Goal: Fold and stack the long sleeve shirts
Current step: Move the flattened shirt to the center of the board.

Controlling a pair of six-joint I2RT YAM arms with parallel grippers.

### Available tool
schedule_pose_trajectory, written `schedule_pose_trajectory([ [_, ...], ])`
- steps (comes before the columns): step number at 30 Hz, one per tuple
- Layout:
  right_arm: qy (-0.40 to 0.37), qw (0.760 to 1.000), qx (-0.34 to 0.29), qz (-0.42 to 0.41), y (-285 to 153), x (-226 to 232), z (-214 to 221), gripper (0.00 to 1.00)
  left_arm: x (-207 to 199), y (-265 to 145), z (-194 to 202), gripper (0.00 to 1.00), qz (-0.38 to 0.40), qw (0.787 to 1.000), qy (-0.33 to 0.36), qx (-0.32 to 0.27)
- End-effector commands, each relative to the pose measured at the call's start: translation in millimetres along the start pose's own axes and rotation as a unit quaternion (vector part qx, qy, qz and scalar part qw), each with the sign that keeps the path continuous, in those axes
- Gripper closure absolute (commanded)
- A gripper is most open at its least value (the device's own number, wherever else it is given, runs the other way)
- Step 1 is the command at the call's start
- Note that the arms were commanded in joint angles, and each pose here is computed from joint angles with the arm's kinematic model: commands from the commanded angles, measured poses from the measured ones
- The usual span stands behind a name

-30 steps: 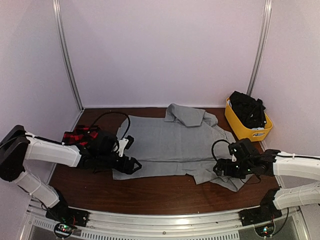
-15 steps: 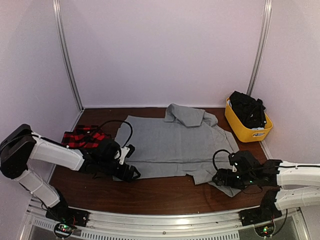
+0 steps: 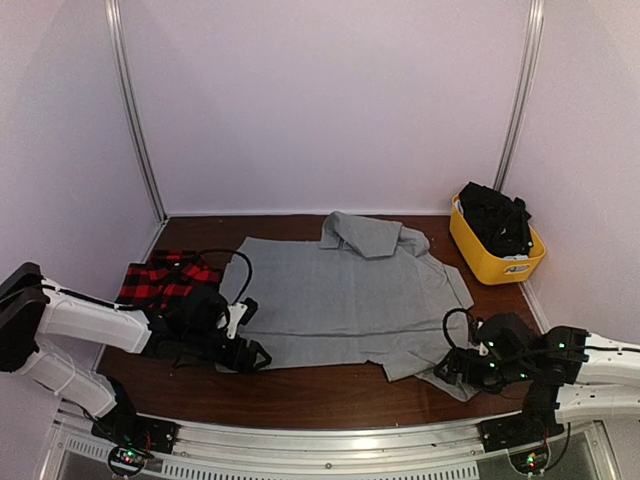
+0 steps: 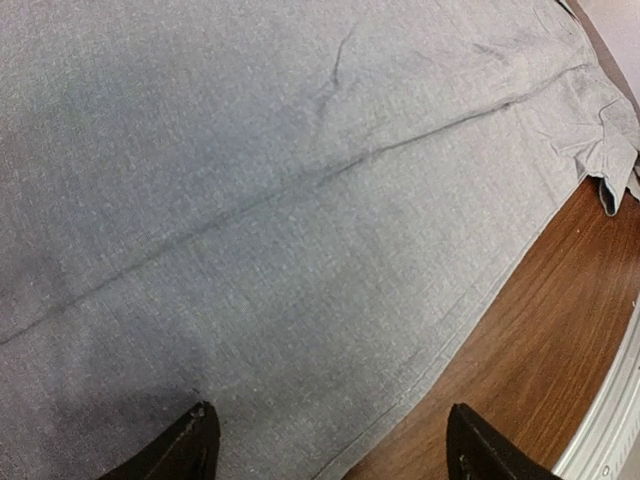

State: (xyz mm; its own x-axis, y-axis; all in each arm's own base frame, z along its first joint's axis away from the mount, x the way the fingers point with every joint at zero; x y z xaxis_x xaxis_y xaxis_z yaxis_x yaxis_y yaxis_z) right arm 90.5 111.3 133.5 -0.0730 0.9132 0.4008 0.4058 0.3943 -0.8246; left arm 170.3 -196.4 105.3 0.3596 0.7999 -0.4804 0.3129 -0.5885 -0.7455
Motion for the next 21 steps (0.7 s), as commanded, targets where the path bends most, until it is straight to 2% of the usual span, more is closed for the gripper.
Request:
schedule_pose_trajectory([
  [1, 0.000, 1.000, -0.007, 0.026, -7.3, 0.0, -1.7, 0.06, 13.6, -4.2, 19.5, 0.20, -0.048, 0.998, -0.028, 0.043],
  [7, -0.024, 0.997, -0.004, 0.070, -3.1, 7.1, -2.5, 0.08, -6.0, -11.1, -7.1, 0.19, -0.016, 1.000, -0.009, -0.003],
  [12, -0.051, 0.989, -0.017, 0.137, -5.6, 24.9, -4.7, 0.09, -19.5, -13.1, -24.8, 0.19, 0.002, 1.000, 0.002, -0.019],
  [17, -0.072, 0.976, -0.001, 0.207, -6.6, 38.2, 6.7, 0.11, -28.9, -6.1, -36.3, 0.19, 0.019, 1.000, 0.015, -0.014],
  [21, -0.056, 0.970, 0.004, 0.236, -1.9, 37.9, 15.0, 0.13, -35.2, 5.7, -44.0, 0.19, 0.033, 0.999, 0.025, 0.001],
])
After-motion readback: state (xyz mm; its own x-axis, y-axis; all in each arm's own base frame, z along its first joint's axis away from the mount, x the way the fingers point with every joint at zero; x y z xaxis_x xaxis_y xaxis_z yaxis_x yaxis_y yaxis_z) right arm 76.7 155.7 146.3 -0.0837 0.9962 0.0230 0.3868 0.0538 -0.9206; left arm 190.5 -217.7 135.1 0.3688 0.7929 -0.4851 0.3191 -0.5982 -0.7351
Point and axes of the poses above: each gripper's point midway between its finger pads, its own y axis out along the fingers, its own x axis along the line the jaws close on, z = x × y, the point moved 10 cm from there along -y, back along the fingers, and after that the axes turned 10 degrees about -y, right-handed, at the moved point
